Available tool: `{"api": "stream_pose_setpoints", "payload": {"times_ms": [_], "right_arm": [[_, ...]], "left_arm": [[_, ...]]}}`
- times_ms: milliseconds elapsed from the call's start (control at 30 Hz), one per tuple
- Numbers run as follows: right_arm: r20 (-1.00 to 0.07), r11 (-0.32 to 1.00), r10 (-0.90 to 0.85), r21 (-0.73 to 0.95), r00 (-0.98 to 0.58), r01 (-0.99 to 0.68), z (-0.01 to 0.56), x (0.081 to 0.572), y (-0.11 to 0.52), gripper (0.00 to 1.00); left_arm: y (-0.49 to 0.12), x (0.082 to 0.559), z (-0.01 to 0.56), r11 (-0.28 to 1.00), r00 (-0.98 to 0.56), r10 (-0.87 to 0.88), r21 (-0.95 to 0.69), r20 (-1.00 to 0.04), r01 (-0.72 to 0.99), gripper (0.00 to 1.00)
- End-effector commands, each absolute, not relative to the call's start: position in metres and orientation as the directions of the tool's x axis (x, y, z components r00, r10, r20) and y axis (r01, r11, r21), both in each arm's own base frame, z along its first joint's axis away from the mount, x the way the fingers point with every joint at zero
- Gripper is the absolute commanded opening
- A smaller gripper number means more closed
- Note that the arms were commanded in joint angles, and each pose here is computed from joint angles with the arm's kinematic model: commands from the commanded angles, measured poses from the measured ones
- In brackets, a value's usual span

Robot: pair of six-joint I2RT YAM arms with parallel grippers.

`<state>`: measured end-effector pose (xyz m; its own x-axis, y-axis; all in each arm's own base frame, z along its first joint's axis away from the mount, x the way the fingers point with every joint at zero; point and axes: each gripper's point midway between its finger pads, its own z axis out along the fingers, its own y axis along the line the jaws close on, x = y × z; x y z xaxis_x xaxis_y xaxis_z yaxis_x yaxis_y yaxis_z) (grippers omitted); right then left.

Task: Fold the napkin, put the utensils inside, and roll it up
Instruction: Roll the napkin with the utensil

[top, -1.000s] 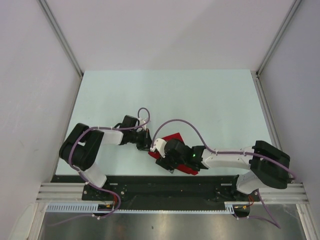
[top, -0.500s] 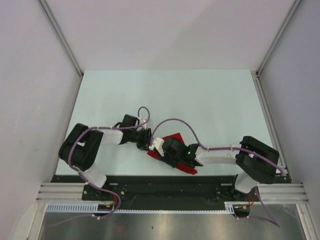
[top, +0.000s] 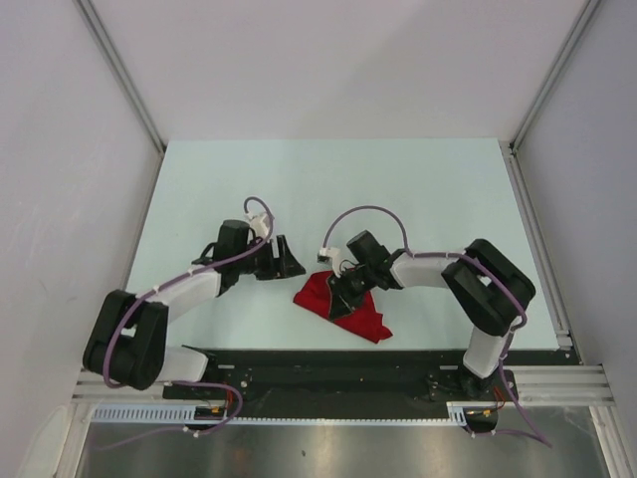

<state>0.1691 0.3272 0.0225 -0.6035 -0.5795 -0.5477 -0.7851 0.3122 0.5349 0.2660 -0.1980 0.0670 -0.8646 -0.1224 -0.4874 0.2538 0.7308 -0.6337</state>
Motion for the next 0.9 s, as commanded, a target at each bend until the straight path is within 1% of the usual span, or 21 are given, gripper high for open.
{"api": "stream_pose_setpoints", "payload": {"times_ms": [0, 133, 200, 267, 333, 367, 400, 433, 467, 500, 567, 700, 800, 867], "right_arm": [[-0.365, 0.256, -0.577, 0.769, -0.731, -0.586, 0.014, 0.146, 0.316, 0.21], [-0.323, 0.248, -0.535, 0.824, -0.781, -0.51, 0.01, 0.155, 0.311, 0.2], [-0.31, 0.243, -0.512, 0.842, -0.801, -0.482, 0.012, 0.16, 0.309, 0.2], [-0.287, 0.245, -0.505, 0.856, -0.814, -0.454, 0.007, 0.161, 0.307, 0.19], [-0.275, 0.249, -0.494, 0.864, -0.825, -0.437, 0.004, 0.165, 0.305, 0.19], [-0.27, 0.25, -0.493, 0.866, -0.827, -0.432, 0.003, 0.165, 0.305, 0.19], [-0.264, 0.255, -0.489, 0.868, -0.831, -0.425, 0.002, 0.166, 0.304, 0.19], [-0.262, 0.256, -0.483, 0.87, -0.835, -0.421, 0.001, 0.168, 0.304, 0.19], [-0.246, 0.264, -0.481, 0.874, -0.841, -0.407, -0.002, 0.167, 0.303, 0.19], [-0.242, 0.266, -0.48, 0.876, -0.844, -0.402, -0.003, 0.168, 0.302, 0.19], [-0.226, 0.278, -0.473, 0.879, -0.852, -0.388, -0.007, 0.169, 0.3, 0.19], [-0.213, 0.283, -0.462, 0.884, -0.861, -0.371, -0.011, 0.171, 0.299, 0.18], [-0.199, 0.292, -0.455, 0.888, -0.868, -0.356, -0.014, 0.172, 0.297, 0.18], [-0.192, 0.294, -0.451, 0.89, -0.872, -0.348, -0.015, 0.173, 0.296, 0.18]], "left_arm": [[-0.204, 0.265, 0.083, 0.704, -0.787, -0.117, -0.61, -0.606, 0.365, 0.77], [-0.216, 0.254, 0.077, 0.664, -0.792, -0.099, -0.633, -0.602, 0.398, 0.73], [-0.219, 0.249, 0.067, 0.663, -0.812, -0.093, -0.644, -0.576, 0.381, 0.7], [-0.223, 0.248, 0.064, 0.652, -0.815, -0.09, -0.653, -0.572, 0.387, 0.64], [-0.227, 0.247, 0.059, 0.643, -0.823, -0.087, -0.663, -0.561, 0.383, 0.61], [-0.23, 0.245, 0.059, 0.631, -0.827, -0.081, -0.671, -0.556, 0.389, 0.57], [-0.232, 0.243, 0.055, 0.627, -0.838, -0.081, -0.682, -0.539, 0.378, 0.56], [-0.235, 0.245, 0.057, 0.615, -0.833, -0.083, -0.686, -0.547, 0.389, 0.54], [-0.239, 0.242, 0.058, 0.6, -0.838, -0.075, -0.695, -0.541, 0.395, 0.48], [-0.241, 0.24, 0.057, 0.593, -0.843, -0.077, -0.705, -0.532, 0.39, 0.47], [-0.246, 0.237, 0.056, 0.579, -0.85, -0.066, -0.714, -0.523, 0.395, 0.45], [-0.248, 0.231, 0.053, 0.569, -0.86, -0.055, -0.724, -0.507, 0.39, 0.45], [-0.248, 0.226, 0.048, 0.572, -0.872, -0.047, -0.729, -0.487, 0.376, 0.47], [-0.246, 0.224, 0.047, 0.575, -0.874, -0.047, -0.728, -0.484, 0.373, 0.5]]}}
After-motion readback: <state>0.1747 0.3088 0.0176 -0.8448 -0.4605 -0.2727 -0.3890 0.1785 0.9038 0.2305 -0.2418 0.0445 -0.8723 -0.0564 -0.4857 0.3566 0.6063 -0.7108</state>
